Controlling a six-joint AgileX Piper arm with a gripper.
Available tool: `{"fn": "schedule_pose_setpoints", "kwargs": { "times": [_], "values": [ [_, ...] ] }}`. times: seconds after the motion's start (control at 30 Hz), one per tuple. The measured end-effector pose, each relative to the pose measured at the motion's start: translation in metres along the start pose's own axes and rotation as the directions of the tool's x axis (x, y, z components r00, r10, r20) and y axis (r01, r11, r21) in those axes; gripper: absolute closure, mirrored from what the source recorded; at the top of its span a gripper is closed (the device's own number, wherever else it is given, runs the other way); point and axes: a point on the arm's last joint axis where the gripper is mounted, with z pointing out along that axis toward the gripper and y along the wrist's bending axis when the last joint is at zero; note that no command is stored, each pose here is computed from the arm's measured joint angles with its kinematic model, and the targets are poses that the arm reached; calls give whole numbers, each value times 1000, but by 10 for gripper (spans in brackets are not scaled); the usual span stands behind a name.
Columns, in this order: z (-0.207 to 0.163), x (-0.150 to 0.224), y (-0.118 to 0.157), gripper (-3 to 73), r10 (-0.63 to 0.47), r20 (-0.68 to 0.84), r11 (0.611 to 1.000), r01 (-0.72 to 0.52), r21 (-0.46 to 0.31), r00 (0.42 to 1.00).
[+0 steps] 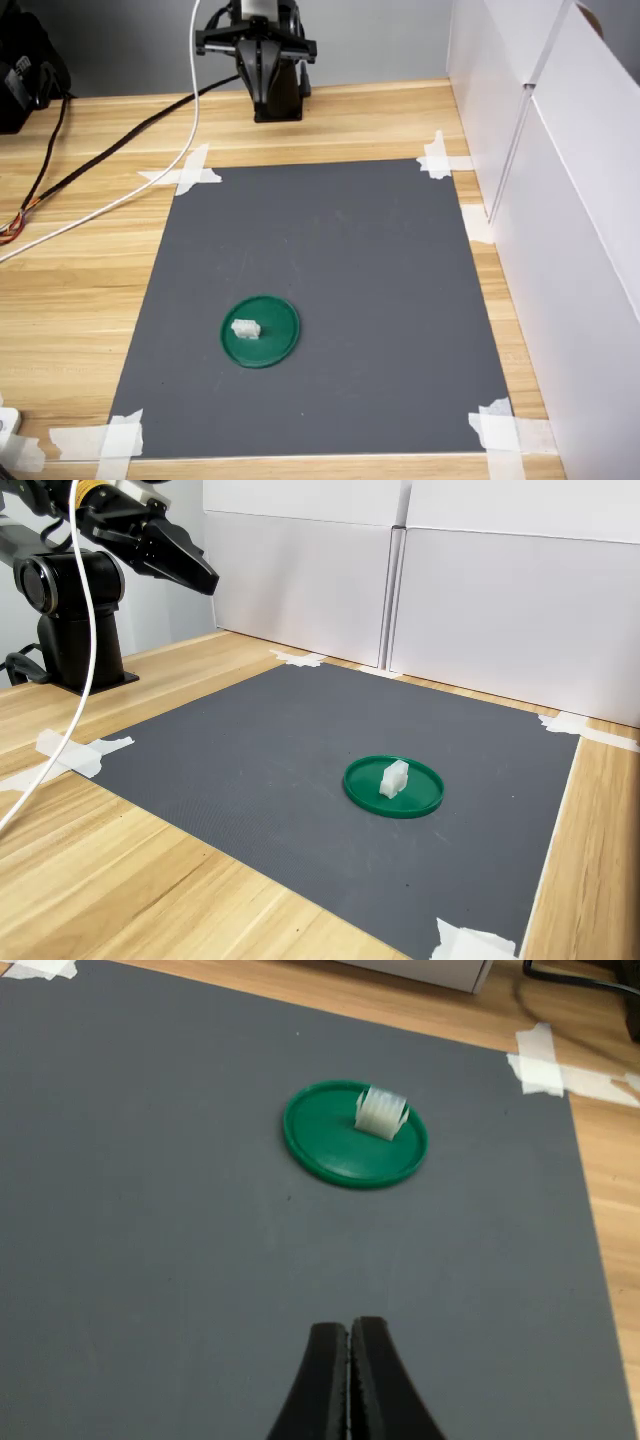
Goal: Grasp a white terminal and put it in the green lid.
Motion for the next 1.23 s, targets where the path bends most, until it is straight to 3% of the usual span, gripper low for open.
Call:
{"fn": "schedule_pose_setpoints", "kwargs": {
  "times": [0.37, 1.23],
  "values": [
    [-5, 22, 7, 715, 5, 19, 1000, -5, -6, 1000],
    [-9, 20, 7, 715, -12, 71, 1000, 12, 8, 997]
  ]
}}
